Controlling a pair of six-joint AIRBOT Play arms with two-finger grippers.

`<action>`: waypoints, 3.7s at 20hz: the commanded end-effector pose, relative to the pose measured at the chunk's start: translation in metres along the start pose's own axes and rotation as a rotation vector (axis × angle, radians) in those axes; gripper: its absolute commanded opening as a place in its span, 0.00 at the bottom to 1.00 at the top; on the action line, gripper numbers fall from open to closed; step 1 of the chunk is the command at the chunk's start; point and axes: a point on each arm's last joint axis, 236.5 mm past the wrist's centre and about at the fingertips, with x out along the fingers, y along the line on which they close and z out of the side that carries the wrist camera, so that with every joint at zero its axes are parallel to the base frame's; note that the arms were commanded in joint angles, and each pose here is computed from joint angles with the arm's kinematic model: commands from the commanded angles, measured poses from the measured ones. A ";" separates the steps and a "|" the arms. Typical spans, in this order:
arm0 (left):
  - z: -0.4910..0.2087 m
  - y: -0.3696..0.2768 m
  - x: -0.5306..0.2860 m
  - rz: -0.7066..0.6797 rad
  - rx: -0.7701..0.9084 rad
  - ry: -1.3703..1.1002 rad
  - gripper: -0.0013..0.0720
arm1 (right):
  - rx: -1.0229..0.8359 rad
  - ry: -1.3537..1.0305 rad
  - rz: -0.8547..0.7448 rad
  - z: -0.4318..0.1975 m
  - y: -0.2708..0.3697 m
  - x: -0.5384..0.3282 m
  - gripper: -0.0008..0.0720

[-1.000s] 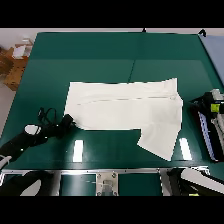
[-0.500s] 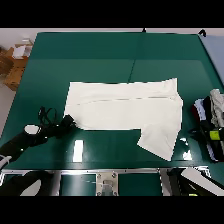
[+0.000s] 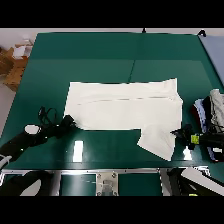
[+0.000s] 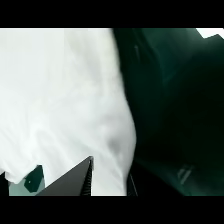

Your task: Fold the shirts.

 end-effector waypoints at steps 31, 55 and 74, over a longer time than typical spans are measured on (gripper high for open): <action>0.110 -0.118 -0.013 0.029 0.438 -0.019 0.05 | -0.278 -0.228 0.006 0.112 0.197 -0.058 0.04; 0.189 -0.181 -0.013 -0.052 0.417 0.092 0.92 | -0.601 0.144 0.025 0.183 0.120 0.009 0.96; 0.176 -0.190 -0.016 -0.103 0.427 0.138 0.92 | -0.748 0.176 0.100 0.191 0.138 -0.037 0.96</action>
